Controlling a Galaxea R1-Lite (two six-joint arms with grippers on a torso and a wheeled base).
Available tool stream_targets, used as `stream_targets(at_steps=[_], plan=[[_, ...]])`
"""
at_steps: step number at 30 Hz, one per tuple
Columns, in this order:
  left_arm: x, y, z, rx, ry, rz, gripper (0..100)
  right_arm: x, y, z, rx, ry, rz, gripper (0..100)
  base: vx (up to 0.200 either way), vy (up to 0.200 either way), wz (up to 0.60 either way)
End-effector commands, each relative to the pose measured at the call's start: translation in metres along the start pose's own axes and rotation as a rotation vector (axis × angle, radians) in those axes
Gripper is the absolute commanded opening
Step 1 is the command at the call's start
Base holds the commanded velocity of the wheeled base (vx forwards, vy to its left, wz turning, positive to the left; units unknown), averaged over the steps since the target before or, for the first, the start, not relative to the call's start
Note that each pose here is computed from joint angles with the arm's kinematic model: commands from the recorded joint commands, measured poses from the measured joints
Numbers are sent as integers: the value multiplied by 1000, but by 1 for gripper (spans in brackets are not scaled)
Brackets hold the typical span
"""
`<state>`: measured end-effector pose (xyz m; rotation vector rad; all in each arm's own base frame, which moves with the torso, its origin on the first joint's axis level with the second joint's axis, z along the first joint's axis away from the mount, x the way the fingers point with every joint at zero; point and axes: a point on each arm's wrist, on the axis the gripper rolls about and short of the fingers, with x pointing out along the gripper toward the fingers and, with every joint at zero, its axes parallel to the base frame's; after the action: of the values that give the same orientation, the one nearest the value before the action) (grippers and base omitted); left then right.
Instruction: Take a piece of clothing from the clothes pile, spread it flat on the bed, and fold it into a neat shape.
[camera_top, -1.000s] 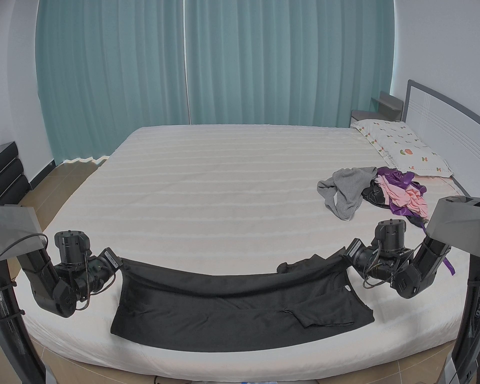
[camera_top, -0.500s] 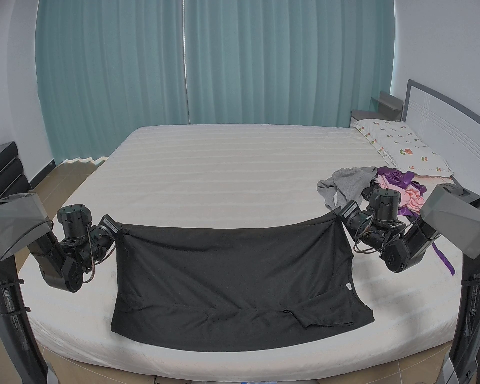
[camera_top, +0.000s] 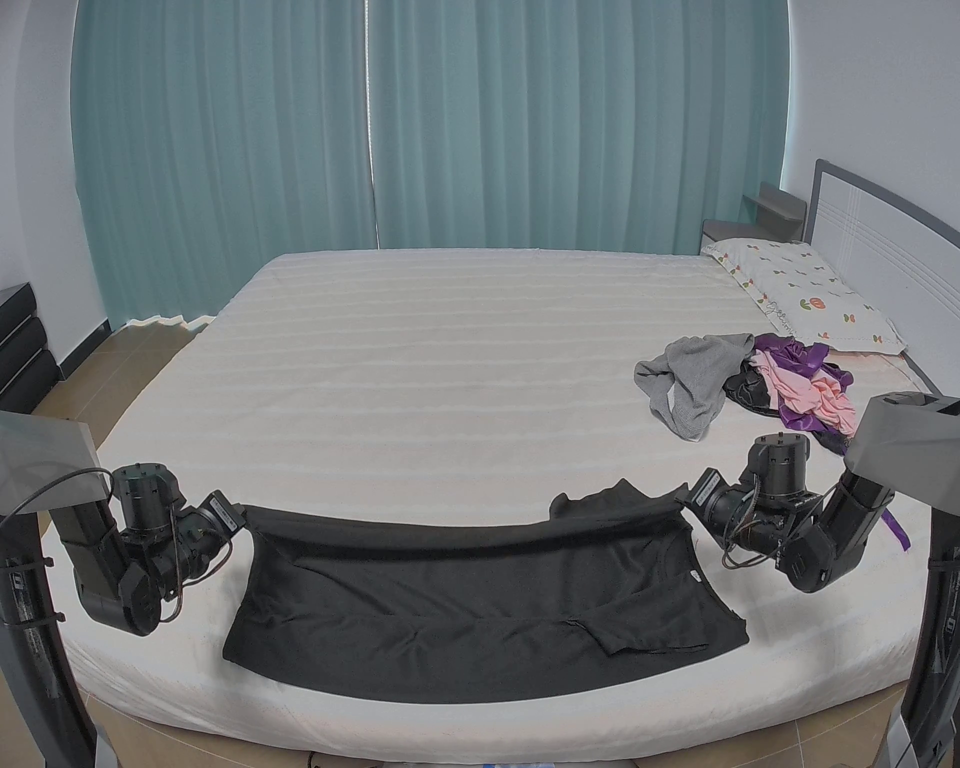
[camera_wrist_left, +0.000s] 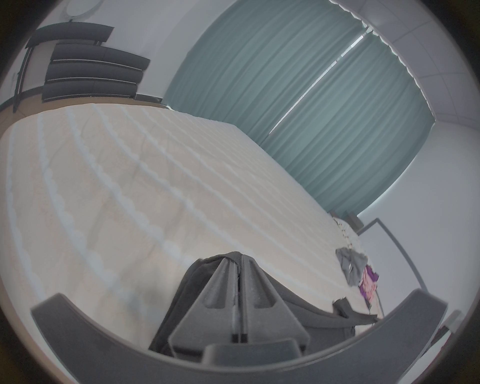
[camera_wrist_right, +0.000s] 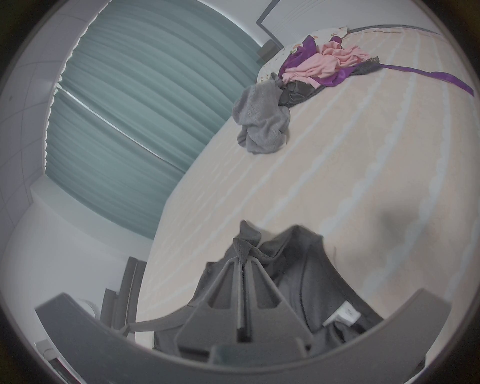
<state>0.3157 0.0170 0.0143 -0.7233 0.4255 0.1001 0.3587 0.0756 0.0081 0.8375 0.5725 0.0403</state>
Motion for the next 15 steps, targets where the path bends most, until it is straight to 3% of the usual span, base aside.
stream_targets(at_steps=[1,15], plan=[[-18,16,-16,44,72,27,0,-20,-10,-11,-39,55,-19,0,0,0,0],[-25,33,-33,55,159,66,0,-28,-35,-34,-78,132,-89,0,0,0,0]])
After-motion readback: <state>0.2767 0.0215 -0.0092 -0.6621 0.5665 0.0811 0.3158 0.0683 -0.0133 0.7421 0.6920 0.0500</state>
